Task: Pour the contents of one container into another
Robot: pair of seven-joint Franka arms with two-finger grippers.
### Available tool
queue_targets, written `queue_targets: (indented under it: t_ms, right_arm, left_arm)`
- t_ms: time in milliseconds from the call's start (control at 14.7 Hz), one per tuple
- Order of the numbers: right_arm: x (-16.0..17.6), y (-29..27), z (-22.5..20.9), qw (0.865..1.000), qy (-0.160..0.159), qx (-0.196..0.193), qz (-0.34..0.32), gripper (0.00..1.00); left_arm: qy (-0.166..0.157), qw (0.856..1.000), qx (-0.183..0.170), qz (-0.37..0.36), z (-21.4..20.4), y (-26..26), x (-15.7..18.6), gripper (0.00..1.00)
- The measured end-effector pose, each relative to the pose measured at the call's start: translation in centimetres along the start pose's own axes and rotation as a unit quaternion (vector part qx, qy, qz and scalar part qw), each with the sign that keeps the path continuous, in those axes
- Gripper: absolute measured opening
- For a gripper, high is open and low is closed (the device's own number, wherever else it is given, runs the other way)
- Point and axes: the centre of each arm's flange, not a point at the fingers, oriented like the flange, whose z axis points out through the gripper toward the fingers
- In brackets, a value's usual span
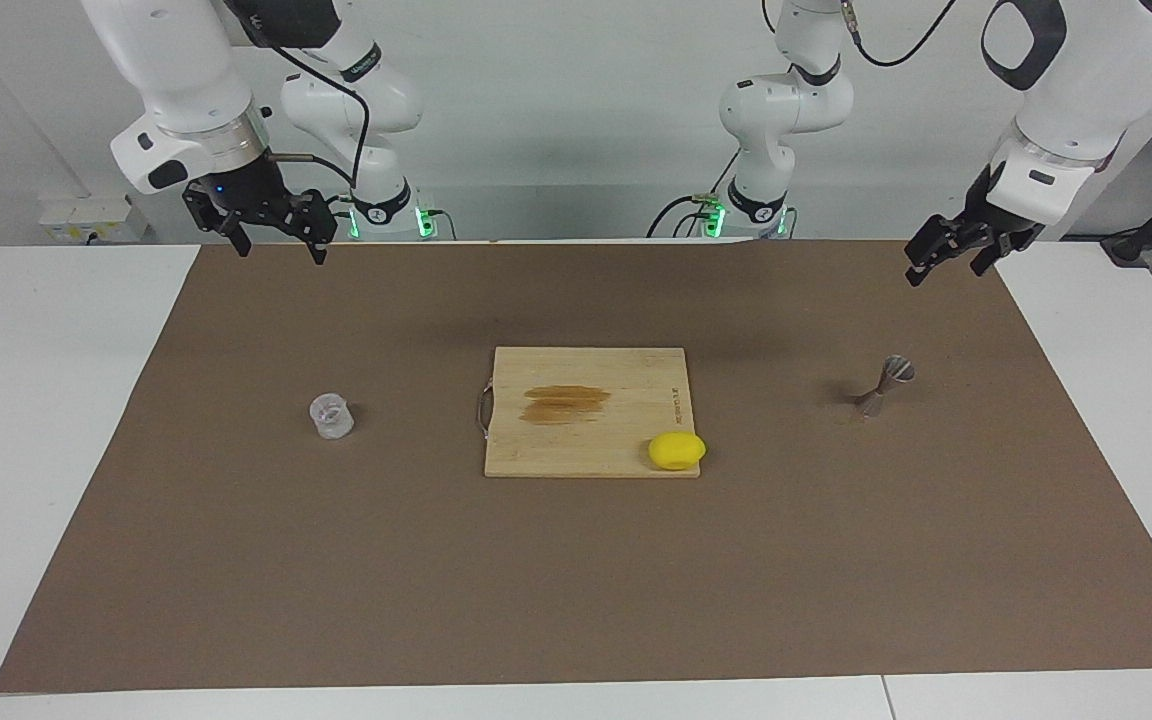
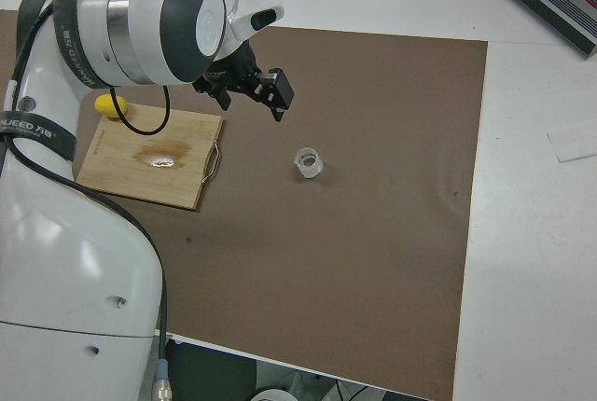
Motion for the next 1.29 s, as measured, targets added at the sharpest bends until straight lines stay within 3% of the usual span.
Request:
queue_targets:
  t_ms: [611,1290]
  right_arm:
    - [0.0,0.0,0.0,1.000,0.000,0.000,0.000,1.00]
    - [0.0,0.0,0.0,1.000,0.000,0.000,0.000,1.00]
  left_arm:
    - [0.018,1.000,-0.002,0.001,-0.1,0.0,0.4,1.00]
    - [0.076,0.997,-0.006,-0.003,4.3,-0.3,0.8,1.00]
